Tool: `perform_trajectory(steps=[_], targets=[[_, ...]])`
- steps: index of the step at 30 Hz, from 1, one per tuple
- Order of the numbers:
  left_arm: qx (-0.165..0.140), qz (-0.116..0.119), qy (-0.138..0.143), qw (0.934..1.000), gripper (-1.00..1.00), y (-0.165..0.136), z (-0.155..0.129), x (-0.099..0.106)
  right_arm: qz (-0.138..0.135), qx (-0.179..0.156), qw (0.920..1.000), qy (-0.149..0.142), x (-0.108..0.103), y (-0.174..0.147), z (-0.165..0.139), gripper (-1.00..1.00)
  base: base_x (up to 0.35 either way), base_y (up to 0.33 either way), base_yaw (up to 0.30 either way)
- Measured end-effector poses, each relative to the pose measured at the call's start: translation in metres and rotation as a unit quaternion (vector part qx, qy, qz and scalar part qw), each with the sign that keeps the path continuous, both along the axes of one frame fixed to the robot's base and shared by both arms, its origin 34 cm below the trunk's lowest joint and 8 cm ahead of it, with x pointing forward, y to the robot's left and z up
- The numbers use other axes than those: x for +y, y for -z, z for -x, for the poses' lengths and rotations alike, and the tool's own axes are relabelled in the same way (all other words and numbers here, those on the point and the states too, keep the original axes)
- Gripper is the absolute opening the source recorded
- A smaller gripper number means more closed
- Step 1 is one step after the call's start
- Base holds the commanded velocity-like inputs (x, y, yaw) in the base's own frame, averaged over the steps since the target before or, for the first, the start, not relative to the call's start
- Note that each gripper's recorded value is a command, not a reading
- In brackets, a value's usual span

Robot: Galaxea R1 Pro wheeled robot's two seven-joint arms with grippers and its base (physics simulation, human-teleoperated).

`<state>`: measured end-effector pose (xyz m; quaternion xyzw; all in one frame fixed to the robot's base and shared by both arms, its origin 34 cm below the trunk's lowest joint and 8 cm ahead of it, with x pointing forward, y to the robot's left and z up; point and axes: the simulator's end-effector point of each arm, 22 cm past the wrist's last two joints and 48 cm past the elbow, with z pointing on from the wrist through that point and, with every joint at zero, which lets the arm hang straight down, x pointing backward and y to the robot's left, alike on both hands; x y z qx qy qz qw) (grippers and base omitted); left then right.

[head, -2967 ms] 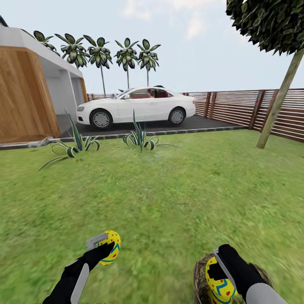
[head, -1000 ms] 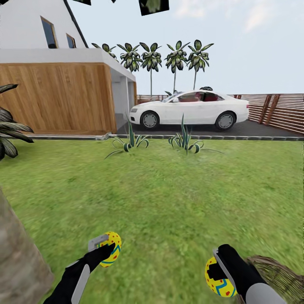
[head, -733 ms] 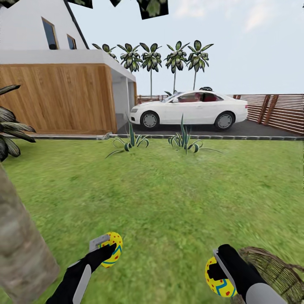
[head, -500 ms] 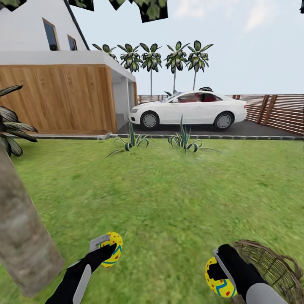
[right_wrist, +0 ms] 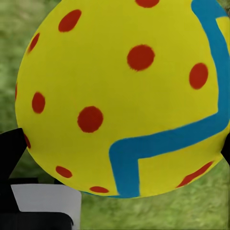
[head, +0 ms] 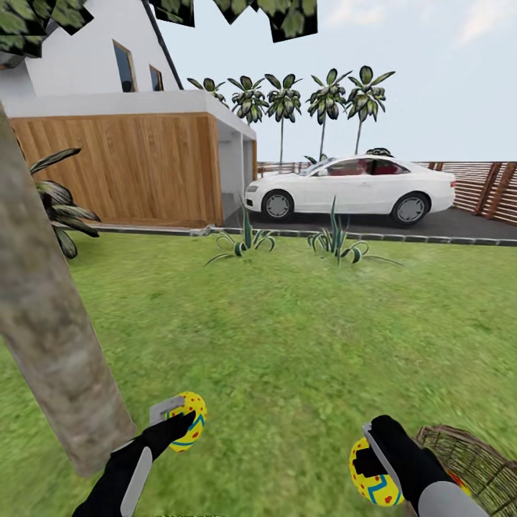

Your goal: Take the three Easter eggs out of the wicker basket on the lawn in the garden, then place them on the lawn next to a single tree (choose any tree) so that all three eggs are next to the same tree and none are left in the basket.

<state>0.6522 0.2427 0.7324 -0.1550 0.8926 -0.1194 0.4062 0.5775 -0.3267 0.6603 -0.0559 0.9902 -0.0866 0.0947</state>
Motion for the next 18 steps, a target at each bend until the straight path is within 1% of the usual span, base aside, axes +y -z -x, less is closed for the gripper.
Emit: perform_trajectory(steps=[2, 4, 5, 6, 7, 8, 9, 10, 13, 16, 18], targets=[[0.001, 0.001, 0.006, 1.0, -1.0, -0.003, 0.0, -0.006, 0.0, 0.0, 1.0, 0.0, 0.0, -0.003, 0.0, -1.0, -0.187, 0.013, 0.261], [0.011, -0.002, 0.033, 0.9994, -1.0, -0.004, 0.002, -0.026, -0.001, 0.001, 1.0, 0.0, 0.0, -0.006, 0.0, -1.0, -0.311, 0.064, 0.259], [0.014, -0.004, 0.038, 0.9992, -1.0, -0.003, 0.004, -0.028, -0.002, 0.001, 1.0, 0.001, 0.001, -0.007, 0.0, -1.0, -0.33, 0.077, 0.129], [0.018, -0.006, 0.039, 0.999, -1.0, -0.002, 0.005, -0.026, -0.004, 0.001, 1.0, 0.001, 0.001, -0.008, 0.001, -1.0, -0.319, 0.08, 0.053], [0.025, -0.012, 0.039, 0.9989, -1.0, 0.002, 0.009, -0.018, -0.005, 0.001, 1.0, 0.002, 0.002, -0.01, 0.001, -1.0, -0.273, 0.05, 0.022], [0.046, -0.026, 0.037, 0.998, -1.0, 0.017, 0.019, 0.002, -0.006, 0.001, 1.0, 0.003, 0.002, -0.011, 0.001, -1.0, -0.227, 0.021, 0.009], [0.065, -0.034, 0.035, 0.9967, -1.0, 0.03, 0.029, 0.017, -0.006, 0.001, 1.0, 0.003, 0.002, -0.013, 0.001, -1.0, -0.208, 0.008, 0.004], [0.074, -0.038, 0.034, 0.9959, -1.0, 0.035, 0.035, 0.024, -0.006, 0.001, 1.0, 0.003, 0.002, -0.015, 0.001, -1.0, -0.2, 0.003, 0.001], [0.086, -0.039, 0.036, 0.9949, -1.0, 0.039, 0.041, 0.024, -0.007, 0.0, 1.0, 0.004, 0.002, -0.019, 0.001, -1.0, -0.179, 0.001, 0.0], [0.118, -0.032, 0.041, 0.9917, -1.0, 0.052, 0.058, 0.02, -0.006, 0.0, 1.0, 0.005, 0.001, -0.024, 0.001, -1.0, -0.123, 0.0, 0.0], [0.127, -0.031, 0.04, 0.9907, -1.0, 0.053, 0.063, 0.021, -0.007, 0.0, 1.0, 0.005, 0.001, -0.027, 0.001, -1.0, -0.024, 0.0, 0.0]])
